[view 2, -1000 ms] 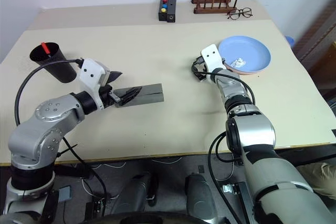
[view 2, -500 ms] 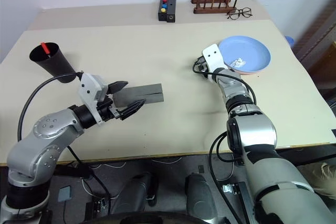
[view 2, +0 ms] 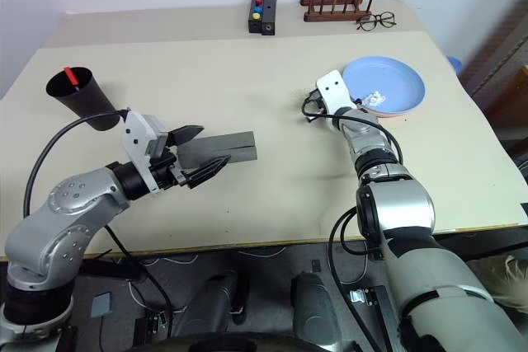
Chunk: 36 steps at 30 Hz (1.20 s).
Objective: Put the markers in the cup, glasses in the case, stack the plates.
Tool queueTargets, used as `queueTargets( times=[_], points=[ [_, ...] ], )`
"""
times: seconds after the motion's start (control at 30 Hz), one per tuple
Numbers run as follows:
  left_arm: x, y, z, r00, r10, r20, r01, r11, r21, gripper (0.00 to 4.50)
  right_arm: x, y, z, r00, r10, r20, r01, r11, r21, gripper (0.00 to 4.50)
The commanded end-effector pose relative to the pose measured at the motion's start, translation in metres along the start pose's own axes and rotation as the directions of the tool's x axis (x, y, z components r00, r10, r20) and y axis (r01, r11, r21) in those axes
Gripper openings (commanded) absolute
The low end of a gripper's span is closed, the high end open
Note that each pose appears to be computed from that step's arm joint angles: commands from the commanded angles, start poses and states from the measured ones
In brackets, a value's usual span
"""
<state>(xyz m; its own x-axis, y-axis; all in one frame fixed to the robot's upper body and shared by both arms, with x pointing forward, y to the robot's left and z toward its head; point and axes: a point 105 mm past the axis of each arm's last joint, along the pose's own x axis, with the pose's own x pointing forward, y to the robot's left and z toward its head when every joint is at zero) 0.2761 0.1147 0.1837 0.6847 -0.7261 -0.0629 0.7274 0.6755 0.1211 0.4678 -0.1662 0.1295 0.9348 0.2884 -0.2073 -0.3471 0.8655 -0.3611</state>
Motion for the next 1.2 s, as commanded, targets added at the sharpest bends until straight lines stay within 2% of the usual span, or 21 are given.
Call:
queueTargets(
  times=[0.03, 0.1, 0.13, 0.2, 0.27, 0.33, 0.37, 0.43, 0.5, 0.9, 1.0, 1.17, 1.2],
  points=[
    [0.0026, -0.0053, 0.0105, 0.999, -0.024, 0.041, 0.023, 0.999, 0.023, 4.5, -0.0018, -0.01, 0.0091, 0.999, -0.02, 0.025, 0.02, 1.0, 0.005, 0.04],
    [0.0032, -0.0059, 0.0105, 0.999, -0.026, 0.041, 0.025, 0.999, 0.022, 4.5, -0.002, -0.0105, 0.009, 0.999, -0.021, 0.024, 0.02, 1.0, 0.003, 0.04],
    [0.0033, -0.0057, 0.0102, 0.999, -0.025, 0.041, 0.025, 0.999, 0.022, 4.5, -0.0021, -0.0111, 0.0092, 0.999, -0.023, 0.025, 0.023, 1.0, -0.001, 0.27],
    [0.0038, -0.0055, 0.01, 0.999, -0.024, 0.041, 0.023, 0.999, 0.022, 4.5, -0.0023, -0.0126, 0.0098, 0.999, -0.034, 0.029, 0.034, 0.999, 0.002, 0.93],
    [0.0044, -0.0056, 0.0101, 0.999, -0.023, 0.042, 0.022, 1.0, 0.023, 4.5, -0.0024, -0.0127, 0.0105, 0.999, -0.032, 0.034, 0.032, 0.999, 0.016, 1.84],
    [0.005, -0.0058, 0.0099, 0.999, -0.023, 0.041, 0.022, 0.999, 0.024, 4.5, -0.0024, -0.0121, 0.011, 0.999, -0.024, 0.036, 0.023, 1.0, 0.021, 1.84],
    [0.0052, -0.0059, 0.0099, 0.999, -0.024, 0.041, 0.023, 0.999, 0.024, 4.5, -0.0025, -0.0132, 0.0114, 0.999, -0.032, 0.037, 0.031, 0.999, 0.016, 2.2],
    [0.0055, -0.006, 0.01, 0.999, -0.024, 0.042, 0.023, 0.999, 0.023, 4.5, -0.0027, -0.0147, 0.0118, 0.998, -0.044, 0.04, 0.043, 0.999, 0.015, 2.58],
    [0.0055, -0.0062, 0.0098, 0.999, -0.025, 0.043, 0.024, 0.999, 0.022, 4.5, -0.0028, -0.0151, 0.0116, 0.998, -0.048, 0.039, 0.047, 0.999, 0.019, 3.5],
    [0.0063, -0.0056, 0.0108, 0.999, -0.02, 0.047, 0.019, 1.0, 0.02, 4.5, -0.0038, -0.0153, 0.0036, 0.999, -0.047, 0.01, 0.047, 0.999, 0.024, 3.5],
    [0.0061, -0.0059, 0.0116, 0.999, -0.019, 0.049, 0.018, 1.0, 0.021, 4.5, -0.0036, -0.0145, 0.0034, 0.999, -0.043, 0.01, 0.043, 0.999, 0.027, 2.62],
    [0.0069, -0.0063, 0.0131, 0.998, -0.019, 0.053, 0.018, 1.0, 0.022, 4.5, -0.0035, -0.0143, 0.0035, 0.999, -0.041, 0.008, 0.041, 0.999, 0.028, 0.04],
    [0.0072, -0.0064, 0.0132, 0.998, -0.02, 0.053, 0.019, 1.0, 0.021, 4.5, -0.0035, -0.0143, 0.0035, 0.999, -0.041, 0.008, 0.041, 0.999, 0.028, 0.04]
  ],
)
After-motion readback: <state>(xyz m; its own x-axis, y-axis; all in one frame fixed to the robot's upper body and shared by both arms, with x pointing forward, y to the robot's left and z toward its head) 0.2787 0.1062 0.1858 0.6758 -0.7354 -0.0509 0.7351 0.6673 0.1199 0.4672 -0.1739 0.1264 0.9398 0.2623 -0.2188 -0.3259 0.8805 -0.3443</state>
